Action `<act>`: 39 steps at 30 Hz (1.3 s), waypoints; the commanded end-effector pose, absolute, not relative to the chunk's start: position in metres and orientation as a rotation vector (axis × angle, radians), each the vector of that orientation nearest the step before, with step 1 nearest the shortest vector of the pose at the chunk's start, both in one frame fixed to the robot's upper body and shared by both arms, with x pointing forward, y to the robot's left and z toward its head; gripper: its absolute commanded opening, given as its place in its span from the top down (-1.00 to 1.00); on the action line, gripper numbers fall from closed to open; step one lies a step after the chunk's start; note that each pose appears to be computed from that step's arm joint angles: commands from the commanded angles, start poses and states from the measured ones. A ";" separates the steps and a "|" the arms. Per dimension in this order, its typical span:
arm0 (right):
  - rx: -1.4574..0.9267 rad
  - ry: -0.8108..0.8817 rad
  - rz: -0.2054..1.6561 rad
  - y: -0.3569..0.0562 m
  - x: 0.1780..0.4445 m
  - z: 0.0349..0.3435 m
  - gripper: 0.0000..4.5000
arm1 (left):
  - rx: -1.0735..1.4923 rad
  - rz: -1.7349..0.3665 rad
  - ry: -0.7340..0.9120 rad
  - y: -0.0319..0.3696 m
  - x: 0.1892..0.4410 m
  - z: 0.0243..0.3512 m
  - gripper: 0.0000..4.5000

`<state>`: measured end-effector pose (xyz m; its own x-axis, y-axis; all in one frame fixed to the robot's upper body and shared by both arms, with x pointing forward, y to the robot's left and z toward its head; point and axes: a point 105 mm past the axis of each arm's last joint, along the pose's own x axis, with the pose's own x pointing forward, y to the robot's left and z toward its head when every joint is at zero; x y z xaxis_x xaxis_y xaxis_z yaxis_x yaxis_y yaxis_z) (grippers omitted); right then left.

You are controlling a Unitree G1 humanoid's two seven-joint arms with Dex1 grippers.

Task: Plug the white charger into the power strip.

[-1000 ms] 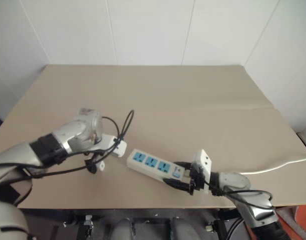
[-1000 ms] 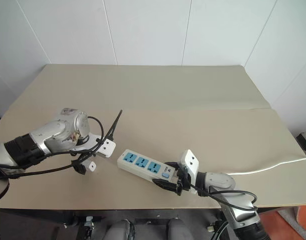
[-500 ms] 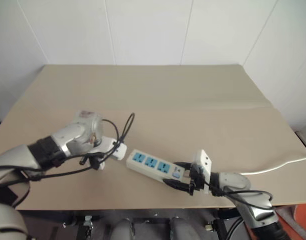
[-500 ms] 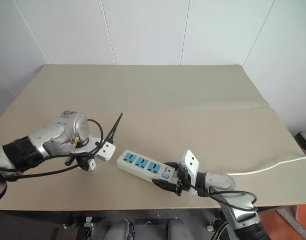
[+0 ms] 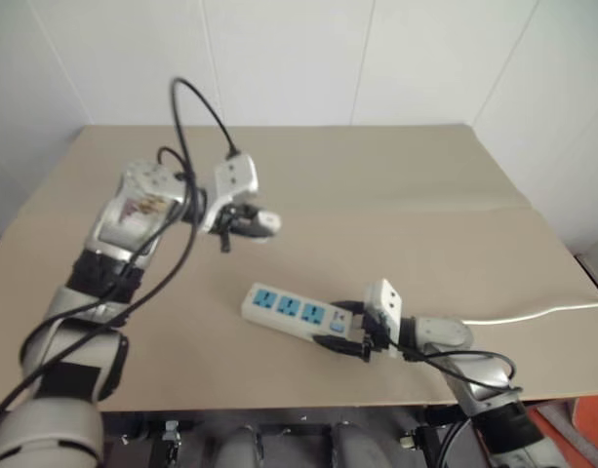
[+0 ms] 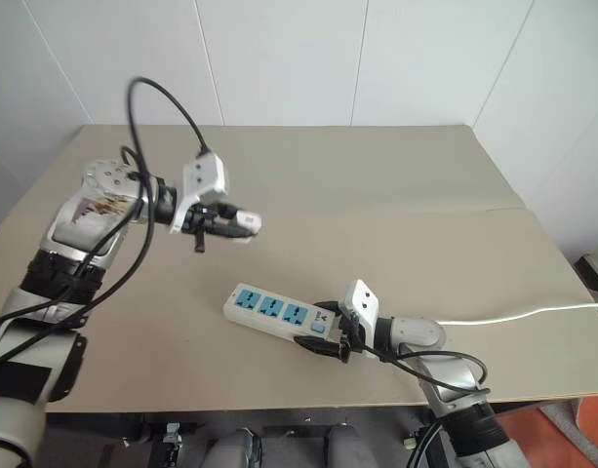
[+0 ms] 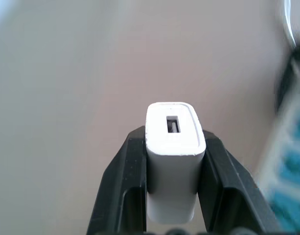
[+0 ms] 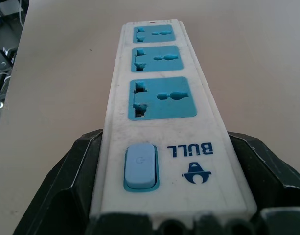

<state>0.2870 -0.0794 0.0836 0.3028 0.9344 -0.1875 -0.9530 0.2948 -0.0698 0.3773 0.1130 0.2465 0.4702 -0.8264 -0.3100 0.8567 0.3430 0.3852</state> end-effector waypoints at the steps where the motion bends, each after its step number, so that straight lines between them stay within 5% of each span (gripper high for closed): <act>1: -0.245 0.096 1.344 -0.075 0.293 0.082 -0.53 | 0.342 -1.057 -0.057 0.110 0.370 0.275 0.55; 7: -0.323 0.065 1.458 -0.080 0.304 0.090 -0.53 | 0.202 -1.043 -0.172 0.096 0.349 0.275 0.55; 13: -0.382 0.150 1.549 -0.086 0.292 0.061 -0.53 | 0.072 -0.961 -0.297 0.086 0.339 0.274 0.55; 24: -0.448 0.214 1.561 -0.091 0.290 0.041 -0.53 | -0.011 -1.314 -0.244 0.057 0.287 0.249 0.55; 28: -0.433 0.219 1.561 -0.090 0.288 0.040 -0.53 | -0.074 -1.539 -0.070 0.060 0.267 0.222 0.55; 39: -0.425 0.228 1.562 -0.091 0.287 0.040 -0.53 | 0.116 -1.605 -0.081 0.063 0.265 0.177 0.55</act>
<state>0.3024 -0.0846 0.0759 0.0699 0.9565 -0.2832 -0.9719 0.0013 -0.2352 0.2669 0.0633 0.1757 -0.0238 -0.9993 -0.0293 0.9973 -0.0257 0.0689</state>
